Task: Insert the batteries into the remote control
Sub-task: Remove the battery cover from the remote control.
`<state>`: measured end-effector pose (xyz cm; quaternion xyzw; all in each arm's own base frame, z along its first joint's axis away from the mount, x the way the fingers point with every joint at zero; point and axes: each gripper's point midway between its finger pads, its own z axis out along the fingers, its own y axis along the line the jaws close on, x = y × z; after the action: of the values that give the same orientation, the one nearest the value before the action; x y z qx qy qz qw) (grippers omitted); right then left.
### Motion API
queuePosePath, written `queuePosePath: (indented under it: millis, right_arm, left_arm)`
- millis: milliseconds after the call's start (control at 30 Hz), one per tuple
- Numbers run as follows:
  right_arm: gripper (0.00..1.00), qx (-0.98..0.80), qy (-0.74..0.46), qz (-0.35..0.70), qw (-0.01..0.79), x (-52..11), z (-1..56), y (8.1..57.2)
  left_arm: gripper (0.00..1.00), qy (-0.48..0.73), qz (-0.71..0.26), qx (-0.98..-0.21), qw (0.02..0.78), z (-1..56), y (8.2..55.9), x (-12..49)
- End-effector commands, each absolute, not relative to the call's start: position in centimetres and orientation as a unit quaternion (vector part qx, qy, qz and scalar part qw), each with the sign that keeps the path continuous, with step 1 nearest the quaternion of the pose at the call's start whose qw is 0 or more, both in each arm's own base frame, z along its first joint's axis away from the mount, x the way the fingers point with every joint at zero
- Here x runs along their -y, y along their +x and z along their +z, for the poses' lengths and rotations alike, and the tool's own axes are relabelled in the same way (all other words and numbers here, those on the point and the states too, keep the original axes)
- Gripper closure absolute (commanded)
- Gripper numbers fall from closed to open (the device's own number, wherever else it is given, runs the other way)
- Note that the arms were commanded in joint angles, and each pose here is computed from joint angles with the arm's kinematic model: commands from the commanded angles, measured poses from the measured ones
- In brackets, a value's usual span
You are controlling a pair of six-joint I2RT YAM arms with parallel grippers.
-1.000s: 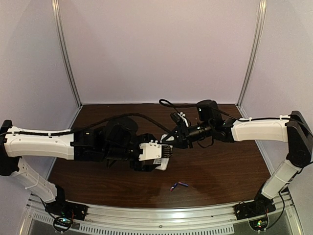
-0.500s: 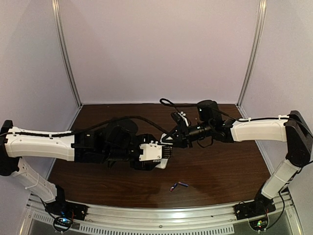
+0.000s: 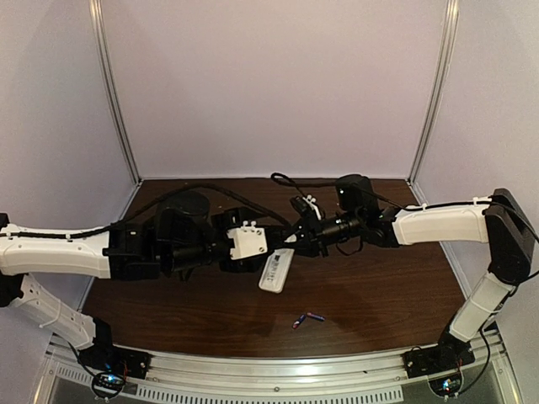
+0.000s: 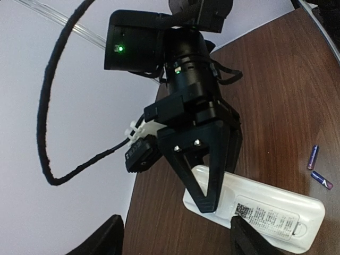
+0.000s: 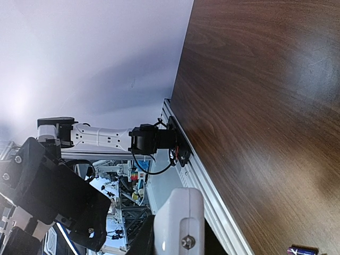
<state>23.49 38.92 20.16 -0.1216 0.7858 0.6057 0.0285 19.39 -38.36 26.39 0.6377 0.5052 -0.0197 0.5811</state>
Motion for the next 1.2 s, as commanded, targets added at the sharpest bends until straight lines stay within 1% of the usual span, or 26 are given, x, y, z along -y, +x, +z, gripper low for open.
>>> queuePosePath:
  millis: [0, 167, 267, 667, 1167]
  right_arm:
    - [1.0, -0.782, -0.121, 0.611, 0.028, -38.7, 20.3, 23.7]
    - [1.0, -0.784, -0.122, 0.609, 0.029, -38.7, 20.5, 23.8]
    - [1.0, -0.783, -0.124, 0.609, 0.028, -38.8, 20.7, 23.8]
    - [1.0, -0.779, -0.135, 0.612, 0.024, -39.1, 21.1, 23.1]
    - [1.0, -0.764, -0.159, 0.625, 0.018, -39.7, 22.3, 21.8]
  left_arm:
    - [0.3, 0.648, -0.037, -0.492, 0.58, 26.4, 18.5, 38.1]
    - [0.26, 0.709, -0.086, -0.48, 0.51, 23.3, 16.0, 38.7]
    - [0.26, 0.723, -0.101, -0.481, 0.487, 22.5, 15.5, 39.3]
    - [0.28, 0.726, -0.075, -0.493, 0.474, 21.0, 16.6, 39.8]
    - [0.29, 0.729, -0.041, -0.506, 0.46, 19.0, 17.9, 39.2]
